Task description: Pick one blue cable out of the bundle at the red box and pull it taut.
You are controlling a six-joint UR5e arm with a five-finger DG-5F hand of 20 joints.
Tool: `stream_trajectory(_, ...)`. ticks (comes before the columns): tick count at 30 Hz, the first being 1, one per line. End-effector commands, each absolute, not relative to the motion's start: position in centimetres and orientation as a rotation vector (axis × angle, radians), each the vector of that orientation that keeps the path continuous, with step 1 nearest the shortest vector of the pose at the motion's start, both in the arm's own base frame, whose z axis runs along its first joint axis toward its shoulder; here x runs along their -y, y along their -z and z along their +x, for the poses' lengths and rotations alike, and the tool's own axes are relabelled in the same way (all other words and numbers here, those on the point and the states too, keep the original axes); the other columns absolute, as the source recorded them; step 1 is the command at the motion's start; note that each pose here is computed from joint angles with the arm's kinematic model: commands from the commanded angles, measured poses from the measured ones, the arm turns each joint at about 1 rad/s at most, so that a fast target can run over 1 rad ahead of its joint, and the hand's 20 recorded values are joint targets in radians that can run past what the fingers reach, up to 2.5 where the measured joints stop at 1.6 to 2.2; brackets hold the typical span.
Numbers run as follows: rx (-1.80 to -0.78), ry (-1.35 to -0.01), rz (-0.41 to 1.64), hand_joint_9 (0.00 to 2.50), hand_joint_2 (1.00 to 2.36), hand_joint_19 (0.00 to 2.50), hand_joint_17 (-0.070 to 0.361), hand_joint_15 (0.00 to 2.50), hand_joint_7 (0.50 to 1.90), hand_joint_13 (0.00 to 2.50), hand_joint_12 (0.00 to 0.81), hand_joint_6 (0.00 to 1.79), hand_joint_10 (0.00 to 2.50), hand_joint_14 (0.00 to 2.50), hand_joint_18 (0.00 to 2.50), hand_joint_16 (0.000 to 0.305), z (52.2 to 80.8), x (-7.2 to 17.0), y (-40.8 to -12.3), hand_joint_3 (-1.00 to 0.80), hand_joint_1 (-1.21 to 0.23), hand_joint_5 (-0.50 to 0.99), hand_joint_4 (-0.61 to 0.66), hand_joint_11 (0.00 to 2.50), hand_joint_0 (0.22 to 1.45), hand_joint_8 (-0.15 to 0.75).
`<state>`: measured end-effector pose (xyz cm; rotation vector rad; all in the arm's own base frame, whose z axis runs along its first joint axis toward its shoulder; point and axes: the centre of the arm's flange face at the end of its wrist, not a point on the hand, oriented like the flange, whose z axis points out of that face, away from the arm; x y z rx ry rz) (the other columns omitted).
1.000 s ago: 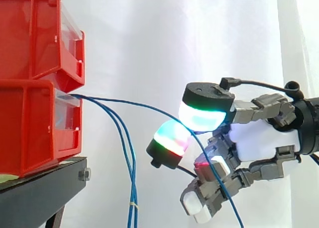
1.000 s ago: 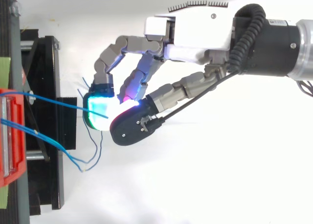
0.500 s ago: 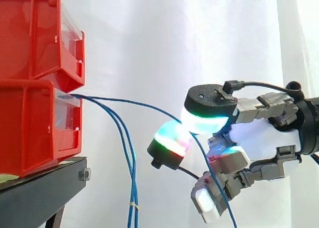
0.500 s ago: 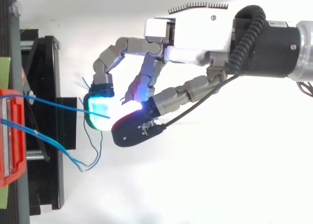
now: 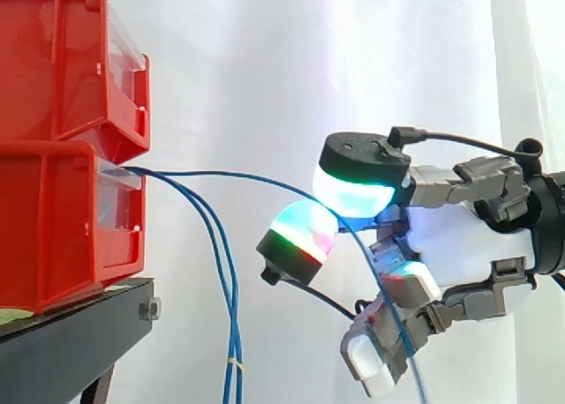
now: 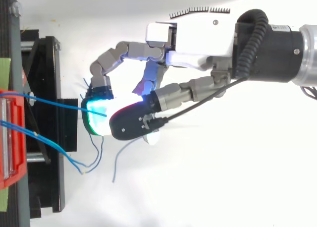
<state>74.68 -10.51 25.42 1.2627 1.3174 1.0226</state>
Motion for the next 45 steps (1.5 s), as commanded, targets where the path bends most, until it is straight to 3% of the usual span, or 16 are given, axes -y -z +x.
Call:
stream_trajectory(1,-1.317,-1.028,1.27,1.46,2.36,0.23,0.169,0.26,1.19,1.05,0.433,0.87,0.01,0.01,0.95,0.075,74.69,10.37,-25.3,-0.23,-0.26,-0.04,-0.35,0.42,0.33,0.301)
stream_trajectory(8,-1.314,-1.03,1.274,1.48,2.33,0.25,0.168,0.29,1.2,1.06,0.442,0.87,0.01,0.01,0.95,0.074,74.66,10.38,-25.4,-0.23,-0.33,-0.04,-0.32,0.49,0.32,0.311)
stream_trajectory(12,-1.315,-1.031,1.273,1.46,2.2,0.26,0.168,0.3,1.17,1.06,0.453,0.87,0.01,0.01,0.95,0.075,74.66,10.37,-25.4,-0.23,-0.45,-0.05,-0.24,0.51,0.33,0.326)
stream_trajectory(13,-1.315,-1.031,1.275,1.45,1.89,0.25,0.168,0.3,1.15,1.06,0.455,0.87,0.01,0.01,0.95,0.075,74.68,10.37,-25.29,-0.2,-0.54,-0.06,-0.2,0.53,0.37,0.335)
stream_trajectory(14,-1.314,-1.03,1.274,1.43,1.72,0.25,0.169,0.31,1.1,1.06,0.458,0.87,0.01,0.01,0.94,0.075,74.65,10.48,-25.4,-0.21,-0.59,-0.06,-0.18,0.54,0.39,0.347)
stream_trajectory(15,-1.317,-1.029,1.271,1.42,1.38,0.26,0.166,0.31,1.07,1.04,0.451,0.87,0.01,0.01,0.92,0.074,74.66,10.37,-25.4,-0.18,-0.65,-0.06,-0.15,0.56,0.45,0.345)
stream_trajectory(16,-1.318,-1.028,1.272,1.42,1.13,0.27,0.162,0.32,1.05,1.03,0.45,0.86,0.01,0.01,0.9,0.072,74.68,10.37,-25.29,-0.18,-0.67,-0.06,-0.13,0.57,0.5,0.348)
stream_trajectory(17,-1.318,-1.028,1.272,1.41,1.0,0.28,0.159,0.31,1.04,1.02,0.447,0.87,0.01,0.01,0.89,0.071,74.68,10.37,-25.29,-0.18,-0.66,-0.06,-0.12,0.56,0.53,0.355)
stream_trajectory(21,-1.317,-1.028,1.27,1.33,1.0,0.36,0.128,0.35,1.05,0.93,0.392,0.85,0.01,0.01,0.73,0.057,74.69,10.37,-25.3,-0.44,-0.55,-0.08,-0.1,0.62,0.48,0.331)
stream_trajectory(28,-1.315,-1.03,1.268,1.32,1.0,0.35,0.149,0.34,1.03,0.93,0.437,0.84,0.01,0.01,0.77,0.066,74.7,10.37,-25.43,-0.5,-0.46,-0.08,-0.02,0.69,0.41,0.407)
stream_trajectory(35,-1.316,-1.029,1.266,1.29,1.0,0.35,0.162,0.37,1.0,0.92,0.462,0.86,0.01,0.01,0.79,0.072,74.7,10.37,-25.43,-0.5,-0.58,-0.09,0.02,0.77,0.36,0.431)
stream_trajectory(40,-1.316,-1.029,1.266,1.21,1.0,0.39,0.128,0.4,1.01,0.84,0.389,0.89,0.01,0.01,0.65,0.057,74.7,10.37,-25.43,-0.5,-0.75,-0.12,-0.02,0.87,0.49,0.366)
stream_trajectory(45,-1.315,-1.027,1.267,1.18,1.01,0.39,0.116,0.41,1.01,0.81,0.365,0.91,0.01,0.01,0.61,0.052,74.68,10.48,-25.43,-0.4,-0.77,-0.12,-0.05,0.91,0.58,0.337)
